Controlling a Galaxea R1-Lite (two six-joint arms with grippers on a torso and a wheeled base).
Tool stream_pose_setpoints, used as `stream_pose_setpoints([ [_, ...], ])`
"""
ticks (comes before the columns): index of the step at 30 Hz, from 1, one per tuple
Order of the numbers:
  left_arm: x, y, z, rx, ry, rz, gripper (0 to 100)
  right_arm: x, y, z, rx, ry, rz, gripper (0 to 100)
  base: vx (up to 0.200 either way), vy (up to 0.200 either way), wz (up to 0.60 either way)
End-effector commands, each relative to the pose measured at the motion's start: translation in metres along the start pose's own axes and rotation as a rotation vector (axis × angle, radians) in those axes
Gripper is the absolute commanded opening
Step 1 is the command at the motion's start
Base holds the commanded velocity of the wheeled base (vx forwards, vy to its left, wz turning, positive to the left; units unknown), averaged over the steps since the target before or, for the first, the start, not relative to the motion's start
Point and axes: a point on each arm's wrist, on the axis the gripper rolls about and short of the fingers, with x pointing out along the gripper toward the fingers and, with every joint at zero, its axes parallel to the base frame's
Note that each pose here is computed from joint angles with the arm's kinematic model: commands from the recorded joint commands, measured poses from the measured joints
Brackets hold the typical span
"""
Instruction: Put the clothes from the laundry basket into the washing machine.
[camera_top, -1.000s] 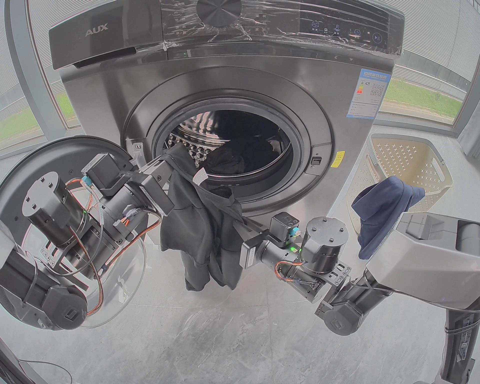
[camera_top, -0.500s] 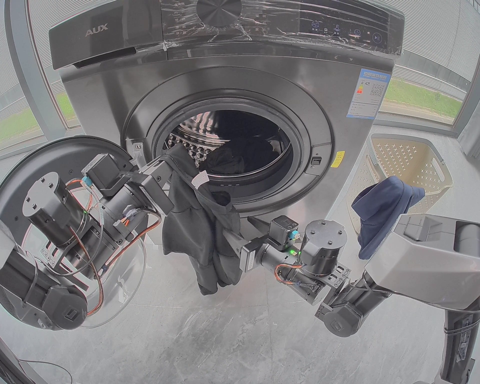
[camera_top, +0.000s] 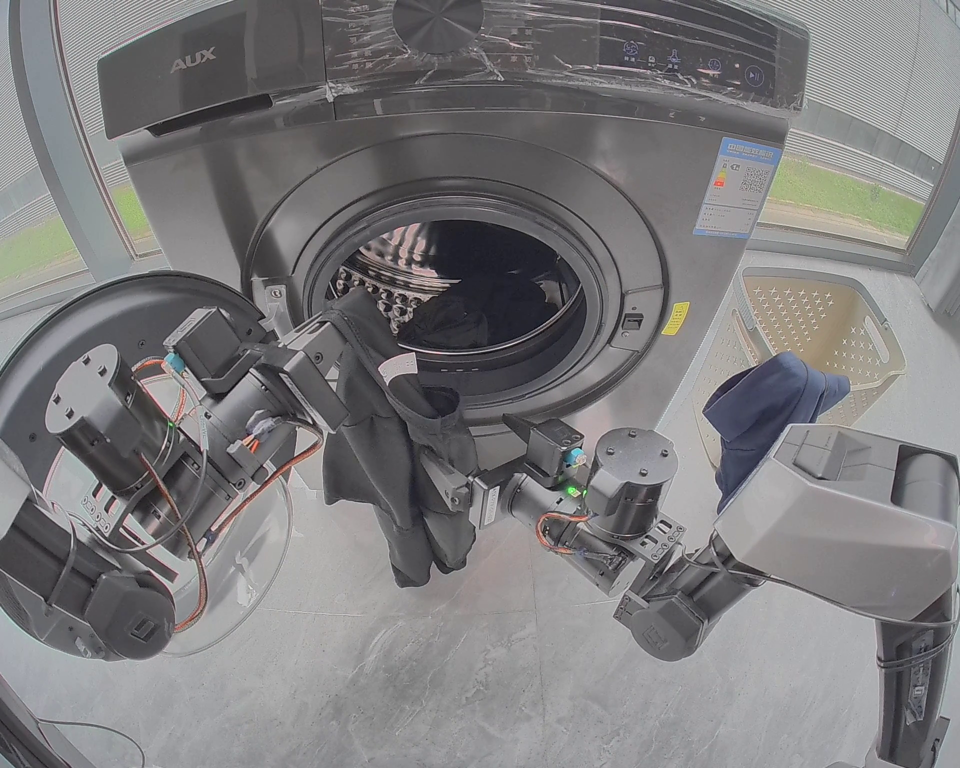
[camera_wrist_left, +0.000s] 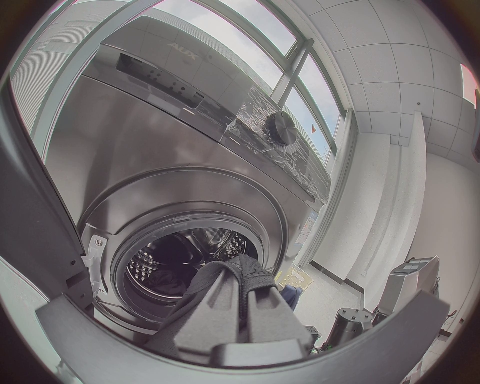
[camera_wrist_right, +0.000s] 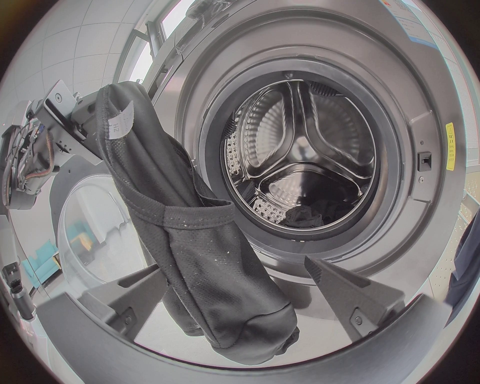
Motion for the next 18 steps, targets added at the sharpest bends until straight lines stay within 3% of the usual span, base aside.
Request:
stream_pose_setpoints([
  [1,0.0,0.0,0.0,0.0,0.0,0.001,0,0.004,0.001,-0.007,-0.001,0.006,0.003,100,0.0,0.0,0.0],
  [8,0.0,0.001,-0.001,-0.001,0.002,0.003,0,0.013,0.002,-0.011,0.001,-0.016,0.003,100,0.0,0.0,0.0],
  [9,0.0,0.001,-0.001,-0.001,0.002,0.003,0,0.014,0.002,-0.009,0.001,-0.028,0.004,0,0.0,0.0,0.0],
  [18,0.0,0.003,-0.003,-0.003,0.011,0.008,0,0.006,0.0,0.013,0.009,-0.065,0.0,0,0.0,0.0,0.0],
])
